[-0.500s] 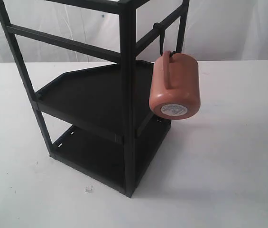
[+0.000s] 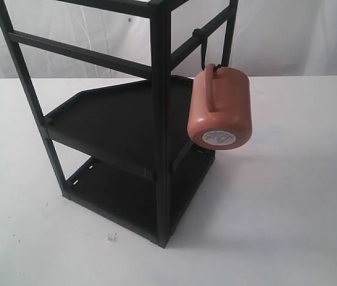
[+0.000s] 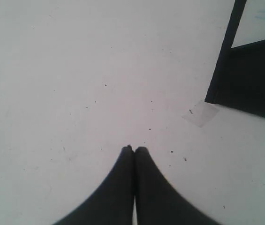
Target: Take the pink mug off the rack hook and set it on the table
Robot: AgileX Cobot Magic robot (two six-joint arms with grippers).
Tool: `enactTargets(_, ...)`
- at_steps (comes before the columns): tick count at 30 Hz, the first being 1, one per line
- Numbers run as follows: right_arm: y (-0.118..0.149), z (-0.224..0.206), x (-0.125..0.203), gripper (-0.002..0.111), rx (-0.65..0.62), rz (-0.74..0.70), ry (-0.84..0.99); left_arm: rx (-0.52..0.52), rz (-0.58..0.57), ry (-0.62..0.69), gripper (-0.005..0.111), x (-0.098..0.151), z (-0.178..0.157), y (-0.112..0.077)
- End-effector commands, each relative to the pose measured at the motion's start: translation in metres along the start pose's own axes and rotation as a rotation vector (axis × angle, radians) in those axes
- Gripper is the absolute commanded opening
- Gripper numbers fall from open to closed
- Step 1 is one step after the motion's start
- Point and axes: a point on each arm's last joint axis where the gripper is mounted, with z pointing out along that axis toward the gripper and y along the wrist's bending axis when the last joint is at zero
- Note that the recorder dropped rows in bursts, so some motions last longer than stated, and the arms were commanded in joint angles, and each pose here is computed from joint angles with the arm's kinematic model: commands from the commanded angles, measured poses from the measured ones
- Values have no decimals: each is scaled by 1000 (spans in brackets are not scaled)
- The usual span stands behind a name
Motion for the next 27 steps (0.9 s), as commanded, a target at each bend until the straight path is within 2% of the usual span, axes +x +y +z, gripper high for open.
enactTargets(1,7,-3,-20,3,-75,-17,-226,5,0,5,0,1,0,0)
enactTargets(3,6,-3,-24,3,-81,107,-249,5,0,5,0,1,0,0)
enactTargets(4,3,-1,-29,3,-53,230,-227,5,0,5,0,1,0,0)
enactTargets(6,1,3,-36,3,-6,302,-147,5,0,5,0,1,0,0)
enactTargets(11,-3,13,-48,3,97,291,75,5,0,5,0,1,0,0)
enactTargets(13,-7,34,-42,3,164,219,307,5,0,5,0,1,0,0)
enactTargets(14,-9,41,-40,3,173,175,376,5,0,5,0,1,0,0)
enactTargets(16,-9,60,-36,3,160,46,629,5,0,5,0,1,0,0)
enactTargets(17,-6,72,-33,3,91,-39,829,5,0,5,0,1,0,0)
enactTargets(18,-1,78,-31,3,30,-64,947,5,0,5,0,1,0,0)
enactTargets(19,12,90,-32,3,-118,-45,1142,5,0,5,0,1,0,0)
enactTargets(20,19,97,-34,3,-194,-29,1204,5,0,5,0,1,0,0)
enactTargets(21,30,109,-41,3,-306,18,1256,5,0,5,0,1,0,0)
enactTargets(27,59,134,-60,0,-568,32,1290,5,0,5,0,1,0,0)
